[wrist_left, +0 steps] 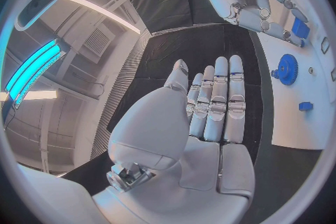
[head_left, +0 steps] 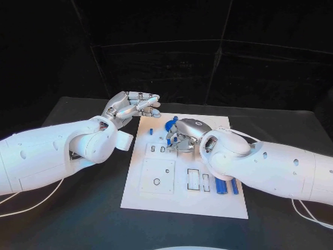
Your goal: Assemble the parts on the task board
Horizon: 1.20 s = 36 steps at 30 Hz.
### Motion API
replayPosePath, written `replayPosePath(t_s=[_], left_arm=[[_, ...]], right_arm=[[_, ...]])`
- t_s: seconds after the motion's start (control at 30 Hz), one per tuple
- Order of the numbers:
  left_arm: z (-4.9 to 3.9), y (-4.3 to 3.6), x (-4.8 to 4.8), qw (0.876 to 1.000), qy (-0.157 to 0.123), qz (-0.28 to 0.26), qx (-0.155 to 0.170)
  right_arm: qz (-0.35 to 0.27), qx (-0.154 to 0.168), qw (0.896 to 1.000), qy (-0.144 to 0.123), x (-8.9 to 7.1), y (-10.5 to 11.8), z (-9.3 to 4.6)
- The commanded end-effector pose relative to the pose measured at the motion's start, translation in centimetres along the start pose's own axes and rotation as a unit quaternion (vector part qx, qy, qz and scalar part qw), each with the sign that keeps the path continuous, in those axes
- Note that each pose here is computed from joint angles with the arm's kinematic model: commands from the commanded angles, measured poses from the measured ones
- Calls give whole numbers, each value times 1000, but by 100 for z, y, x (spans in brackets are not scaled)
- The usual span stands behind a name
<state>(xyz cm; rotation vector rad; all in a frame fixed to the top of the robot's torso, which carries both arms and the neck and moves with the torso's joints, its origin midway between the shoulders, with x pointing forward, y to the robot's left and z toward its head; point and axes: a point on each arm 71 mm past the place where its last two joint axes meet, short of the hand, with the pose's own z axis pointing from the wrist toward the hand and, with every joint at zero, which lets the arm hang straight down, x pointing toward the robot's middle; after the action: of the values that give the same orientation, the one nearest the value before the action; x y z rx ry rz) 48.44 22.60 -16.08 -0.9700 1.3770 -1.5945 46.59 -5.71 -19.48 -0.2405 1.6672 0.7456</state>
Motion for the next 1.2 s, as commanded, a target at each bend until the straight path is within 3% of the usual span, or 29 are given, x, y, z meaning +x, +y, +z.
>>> replayPosePath(t_s=[0.03, 0.3, 1.2], left_arm=[[9, -29, 6, 1000, -2, 0, 14], [10, -34, 12, 1000, -2, -1, 18], [15, -33, 19, 1000, 0, -5, 18]], right_arm=[[-22, 6, 1000, 14, 51, 10, 4], [-26, 7, 999, 29, 148, 25, 0], [-20, 7, 999, 24, 209, 29, 17]])
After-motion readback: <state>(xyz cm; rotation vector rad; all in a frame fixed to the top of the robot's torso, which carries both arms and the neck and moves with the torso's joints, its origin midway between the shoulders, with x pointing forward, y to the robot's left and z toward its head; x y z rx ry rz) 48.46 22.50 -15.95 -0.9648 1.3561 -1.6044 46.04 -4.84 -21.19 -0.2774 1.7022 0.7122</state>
